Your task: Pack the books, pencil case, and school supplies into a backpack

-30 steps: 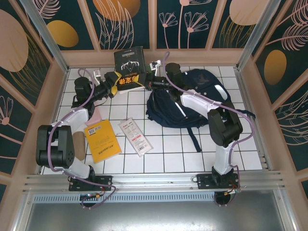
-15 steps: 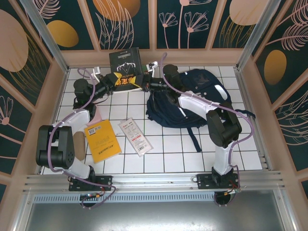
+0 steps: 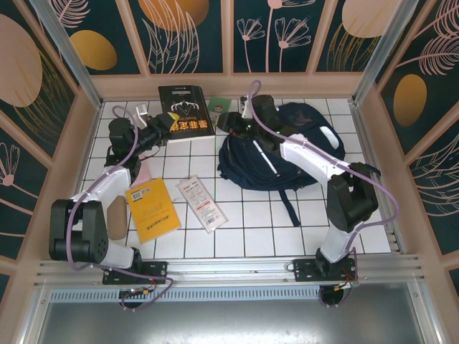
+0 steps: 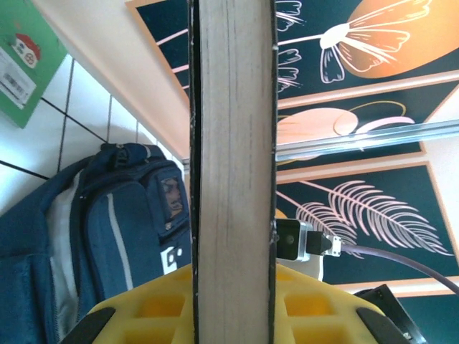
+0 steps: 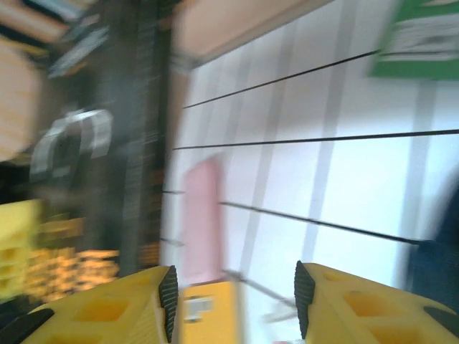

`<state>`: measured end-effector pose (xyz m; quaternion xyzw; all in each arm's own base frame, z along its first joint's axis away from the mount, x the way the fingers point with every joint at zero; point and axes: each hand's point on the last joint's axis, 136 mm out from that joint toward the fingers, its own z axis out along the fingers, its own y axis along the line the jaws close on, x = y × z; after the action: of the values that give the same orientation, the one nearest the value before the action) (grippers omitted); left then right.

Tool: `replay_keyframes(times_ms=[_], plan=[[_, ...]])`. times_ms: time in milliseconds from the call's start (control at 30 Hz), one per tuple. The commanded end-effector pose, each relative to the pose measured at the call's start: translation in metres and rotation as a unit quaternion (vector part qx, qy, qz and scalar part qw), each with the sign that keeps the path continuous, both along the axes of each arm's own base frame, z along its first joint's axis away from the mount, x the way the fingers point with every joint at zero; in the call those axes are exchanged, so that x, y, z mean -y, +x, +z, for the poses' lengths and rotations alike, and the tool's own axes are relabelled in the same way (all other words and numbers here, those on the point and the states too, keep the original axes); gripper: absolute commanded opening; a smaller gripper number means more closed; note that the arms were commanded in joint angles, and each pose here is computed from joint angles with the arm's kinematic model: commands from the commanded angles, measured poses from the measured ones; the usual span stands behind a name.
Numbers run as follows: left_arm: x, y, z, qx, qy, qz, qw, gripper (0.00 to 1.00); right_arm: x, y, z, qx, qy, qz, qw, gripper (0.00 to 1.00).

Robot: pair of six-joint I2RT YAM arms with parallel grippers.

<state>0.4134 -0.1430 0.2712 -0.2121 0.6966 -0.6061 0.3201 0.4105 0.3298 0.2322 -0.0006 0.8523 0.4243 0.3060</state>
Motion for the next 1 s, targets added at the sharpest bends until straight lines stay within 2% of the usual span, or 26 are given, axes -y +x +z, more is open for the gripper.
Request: replay_keyframes(times_ms=[0,200,467,600,733,767,800,900,967], plan=[[-0.002,-0.006,0.018,0.043,0.037,0.006,0.998,0.00,0.058,-0.007,-0.058,-0.008,-0.210,-0.036,0.977,0.48],[-0.002,-0.012,0.000,0.025,0.045,0.004,0.999,0.00,0.084,-0.016,-0.107,-0.013,-0.337,-0.021,0.941,0.47],[0.001,-0.019,-0.002,0.025,0.053,-0.012,0.998,0.00,0.084,-0.024,-0.153,-0.015,-0.411,0.024,0.911,0.49],[0.001,-0.023,-0.007,0.020,0.054,-0.015,0.998,0.00,0.098,-0.022,-0.173,-0.017,-0.473,0.011,0.881,0.51],[0.002,-0.027,-0.010,0.019,0.054,-0.017,0.998,0.00,0.110,-0.018,-0.181,-0.014,-0.505,-0.007,0.863,0.48],[0.002,-0.028,-0.009,0.020,0.055,-0.018,0.998,0.00,0.113,-0.017,-0.184,-0.014,-0.512,-0.011,0.859,0.45],[0.002,-0.028,-0.010,0.020,0.057,-0.018,0.998,0.00,0.115,-0.017,-0.187,-0.015,-0.518,-0.010,0.855,0.36],[0.001,-0.028,-0.012,0.018,0.062,-0.017,0.998,0.00,0.114,-0.017,-0.183,-0.013,-0.514,-0.012,0.858,0.00],[0.001,-0.028,-0.015,0.014,0.068,-0.014,0.997,0.00,0.110,-0.014,-0.170,-0.002,-0.501,-0.018,0.865,0.00]])
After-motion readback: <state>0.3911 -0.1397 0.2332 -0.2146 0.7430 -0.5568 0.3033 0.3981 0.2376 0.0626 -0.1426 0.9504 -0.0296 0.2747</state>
